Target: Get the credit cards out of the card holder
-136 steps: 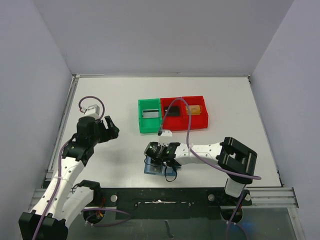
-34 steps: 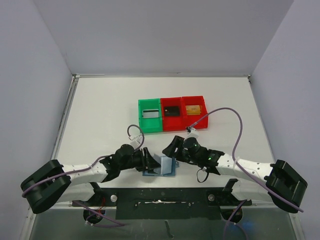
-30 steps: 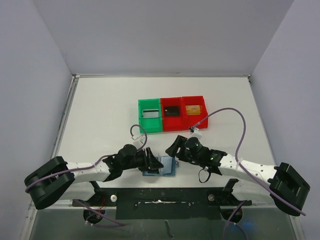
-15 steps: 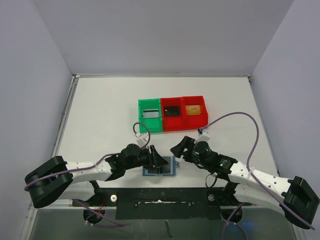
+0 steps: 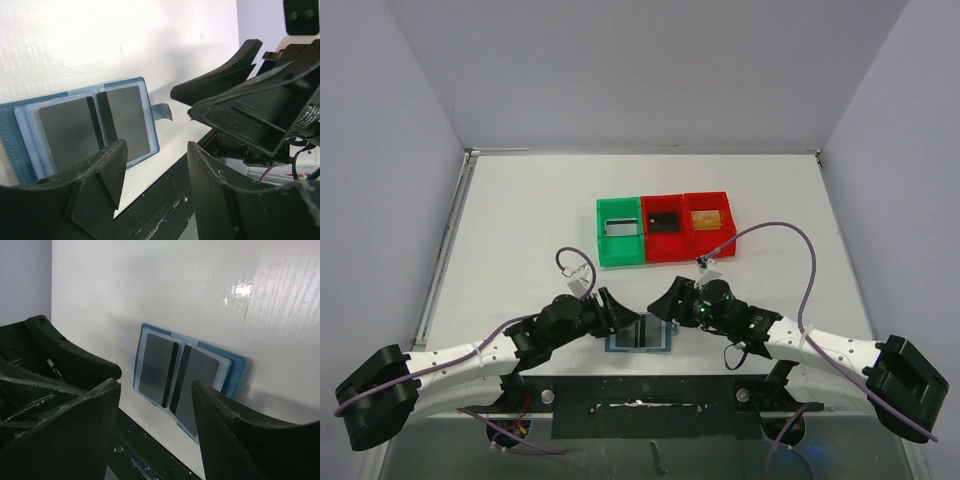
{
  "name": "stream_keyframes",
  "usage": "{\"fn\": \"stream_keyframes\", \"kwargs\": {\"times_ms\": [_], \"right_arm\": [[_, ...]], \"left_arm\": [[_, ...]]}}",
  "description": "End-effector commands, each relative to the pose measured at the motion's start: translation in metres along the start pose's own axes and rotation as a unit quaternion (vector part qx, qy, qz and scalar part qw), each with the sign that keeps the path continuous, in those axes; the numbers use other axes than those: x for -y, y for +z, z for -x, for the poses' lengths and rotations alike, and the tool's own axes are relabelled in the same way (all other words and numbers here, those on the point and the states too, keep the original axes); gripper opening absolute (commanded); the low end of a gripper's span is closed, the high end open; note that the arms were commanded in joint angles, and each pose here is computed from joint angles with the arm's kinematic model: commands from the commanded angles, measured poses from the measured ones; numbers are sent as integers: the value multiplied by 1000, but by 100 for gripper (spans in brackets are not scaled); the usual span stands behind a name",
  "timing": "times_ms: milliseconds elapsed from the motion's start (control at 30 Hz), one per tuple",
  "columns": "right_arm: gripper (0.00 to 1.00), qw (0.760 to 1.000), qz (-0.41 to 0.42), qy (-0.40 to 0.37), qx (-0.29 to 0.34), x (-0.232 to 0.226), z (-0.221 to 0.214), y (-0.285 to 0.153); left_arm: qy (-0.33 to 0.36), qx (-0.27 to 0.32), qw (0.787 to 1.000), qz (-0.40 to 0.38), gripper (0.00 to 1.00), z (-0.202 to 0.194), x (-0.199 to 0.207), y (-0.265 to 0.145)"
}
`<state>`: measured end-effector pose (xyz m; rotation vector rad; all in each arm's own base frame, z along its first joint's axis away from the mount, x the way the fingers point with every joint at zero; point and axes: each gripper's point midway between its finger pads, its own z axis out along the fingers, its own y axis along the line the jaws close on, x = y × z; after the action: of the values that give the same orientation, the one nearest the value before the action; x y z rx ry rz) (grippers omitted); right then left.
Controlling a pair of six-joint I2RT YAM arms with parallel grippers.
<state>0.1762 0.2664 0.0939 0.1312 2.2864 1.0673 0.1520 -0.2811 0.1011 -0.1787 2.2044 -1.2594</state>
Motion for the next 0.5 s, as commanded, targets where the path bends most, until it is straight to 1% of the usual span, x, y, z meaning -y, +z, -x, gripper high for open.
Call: {"fn": "stream_keyframes", "kwargs": {"times_ms": [0,167,300,467], "right_arm": [[57,999,43,-8,-16,-25,-3,6],[47,999,5,-8,-35,-12,-14,13],[37,999,-13,-5,-52,-5,-22,14],[36,997,-30,-7,-68,4,-30,16]], "left_arm": [[-2,23,1000,5,51,11,1,-2],[-7,23,1000,7,51,11,-2,-1],[-7,17,1000,9,51,8,-3,2],[-7,8,1000,12,50,6,-4,4]]}}
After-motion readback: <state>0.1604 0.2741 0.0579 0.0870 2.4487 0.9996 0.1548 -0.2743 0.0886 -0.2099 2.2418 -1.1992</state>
